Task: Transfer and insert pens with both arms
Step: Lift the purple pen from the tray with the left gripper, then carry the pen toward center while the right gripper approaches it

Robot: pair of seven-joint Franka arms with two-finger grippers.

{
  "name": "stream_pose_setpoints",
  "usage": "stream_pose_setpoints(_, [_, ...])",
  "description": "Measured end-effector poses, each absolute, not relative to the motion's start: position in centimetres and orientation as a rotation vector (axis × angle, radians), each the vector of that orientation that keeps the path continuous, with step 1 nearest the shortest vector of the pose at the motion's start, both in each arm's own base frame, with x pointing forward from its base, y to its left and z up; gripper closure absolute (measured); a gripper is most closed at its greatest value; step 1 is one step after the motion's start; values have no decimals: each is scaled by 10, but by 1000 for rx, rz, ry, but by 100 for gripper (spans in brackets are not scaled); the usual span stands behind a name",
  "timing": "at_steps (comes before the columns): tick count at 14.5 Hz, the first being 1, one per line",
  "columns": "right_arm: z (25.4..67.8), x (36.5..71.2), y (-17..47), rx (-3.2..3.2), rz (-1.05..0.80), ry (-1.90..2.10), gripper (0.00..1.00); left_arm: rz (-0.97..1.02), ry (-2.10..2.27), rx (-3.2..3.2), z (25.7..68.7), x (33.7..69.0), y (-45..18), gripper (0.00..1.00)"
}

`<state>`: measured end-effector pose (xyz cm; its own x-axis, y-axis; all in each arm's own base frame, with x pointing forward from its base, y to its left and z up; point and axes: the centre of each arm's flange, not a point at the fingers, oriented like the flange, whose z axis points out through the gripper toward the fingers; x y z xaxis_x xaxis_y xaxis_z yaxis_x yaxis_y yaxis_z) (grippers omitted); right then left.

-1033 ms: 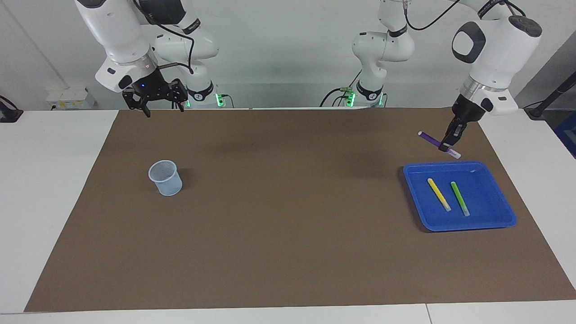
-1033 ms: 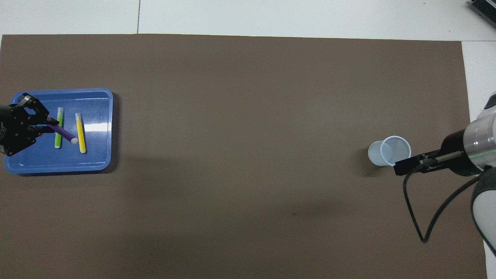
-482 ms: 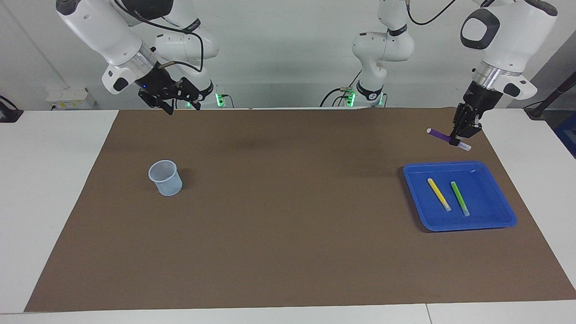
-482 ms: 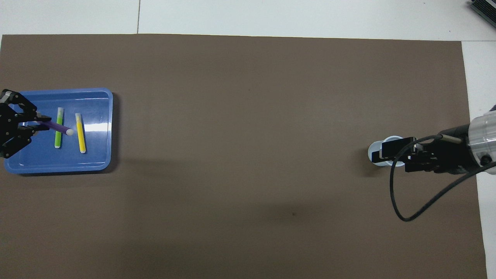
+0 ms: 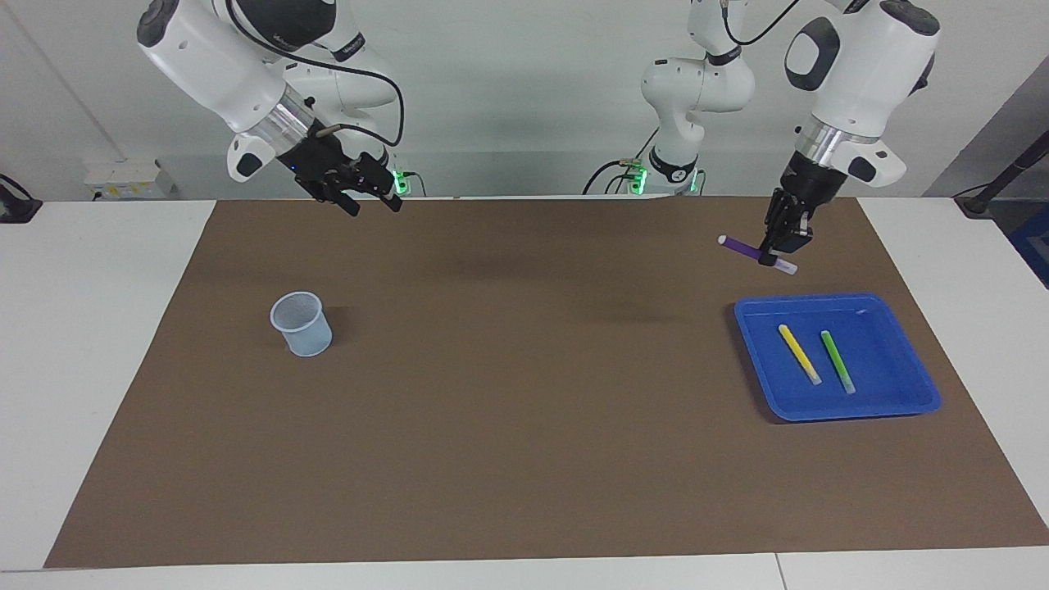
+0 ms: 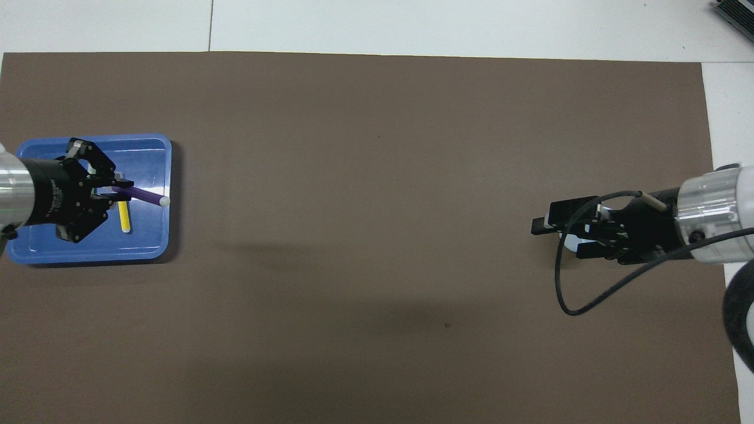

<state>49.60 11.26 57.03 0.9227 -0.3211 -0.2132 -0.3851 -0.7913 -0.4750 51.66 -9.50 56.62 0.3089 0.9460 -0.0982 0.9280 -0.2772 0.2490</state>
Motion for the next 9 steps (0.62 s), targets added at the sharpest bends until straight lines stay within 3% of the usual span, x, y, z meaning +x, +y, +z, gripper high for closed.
stream_pose_setpoints(9, [578, 487, 192, -2390, 141, 706, 0, 38, 1780, 2307, 566, 469, -225, 83])
